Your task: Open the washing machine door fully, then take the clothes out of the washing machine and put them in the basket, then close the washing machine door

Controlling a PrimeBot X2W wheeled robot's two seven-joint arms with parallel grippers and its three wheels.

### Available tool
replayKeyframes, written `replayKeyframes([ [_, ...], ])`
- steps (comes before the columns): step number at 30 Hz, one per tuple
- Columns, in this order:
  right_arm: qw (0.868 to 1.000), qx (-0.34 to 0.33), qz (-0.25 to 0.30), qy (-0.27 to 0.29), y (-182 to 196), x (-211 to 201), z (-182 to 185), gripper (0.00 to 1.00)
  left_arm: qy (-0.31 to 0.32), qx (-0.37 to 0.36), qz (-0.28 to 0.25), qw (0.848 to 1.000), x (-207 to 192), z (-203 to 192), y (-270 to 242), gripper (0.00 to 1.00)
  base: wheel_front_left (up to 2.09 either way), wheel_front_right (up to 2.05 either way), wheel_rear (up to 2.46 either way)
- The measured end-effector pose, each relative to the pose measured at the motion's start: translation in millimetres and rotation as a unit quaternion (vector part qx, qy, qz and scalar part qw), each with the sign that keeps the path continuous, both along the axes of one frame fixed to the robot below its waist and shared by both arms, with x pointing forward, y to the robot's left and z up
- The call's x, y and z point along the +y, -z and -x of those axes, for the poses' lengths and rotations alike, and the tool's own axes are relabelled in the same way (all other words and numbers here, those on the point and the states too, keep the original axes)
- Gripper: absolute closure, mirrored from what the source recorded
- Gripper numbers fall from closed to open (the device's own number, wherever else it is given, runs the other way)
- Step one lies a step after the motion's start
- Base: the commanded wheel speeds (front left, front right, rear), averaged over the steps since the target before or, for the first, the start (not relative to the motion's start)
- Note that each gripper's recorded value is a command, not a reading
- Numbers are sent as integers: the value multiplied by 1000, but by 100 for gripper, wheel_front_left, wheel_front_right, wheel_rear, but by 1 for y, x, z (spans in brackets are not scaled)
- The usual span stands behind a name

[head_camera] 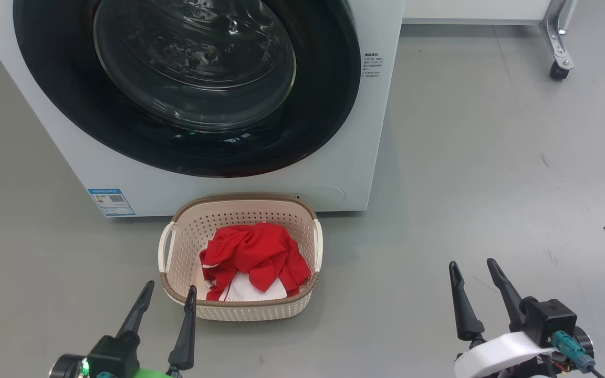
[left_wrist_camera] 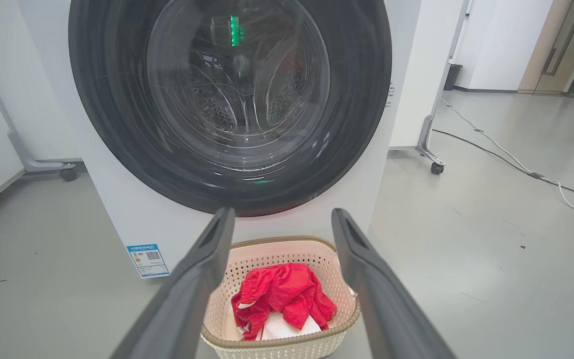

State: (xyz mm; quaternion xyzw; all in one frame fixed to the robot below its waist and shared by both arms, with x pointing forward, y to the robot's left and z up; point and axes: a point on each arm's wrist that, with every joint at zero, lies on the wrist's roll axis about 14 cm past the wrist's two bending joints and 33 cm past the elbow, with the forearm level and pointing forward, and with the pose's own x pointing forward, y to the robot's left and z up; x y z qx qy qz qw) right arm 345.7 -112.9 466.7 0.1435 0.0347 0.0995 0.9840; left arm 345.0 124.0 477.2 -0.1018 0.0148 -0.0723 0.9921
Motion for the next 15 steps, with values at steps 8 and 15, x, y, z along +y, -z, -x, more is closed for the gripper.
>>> replayKeyframes([
  [8, 1000, 0, -1, -1, 0, 1, -1, 100, -1, 0, 0, 1000, 1, 0, 0, 100, 0, 0, 0],
  [15, 1000, 30, -2, 0, 18, 0, 8, 100, -2, 27, 4, 1000, -1, 5, 16, 100, 0, 0, 0],
])
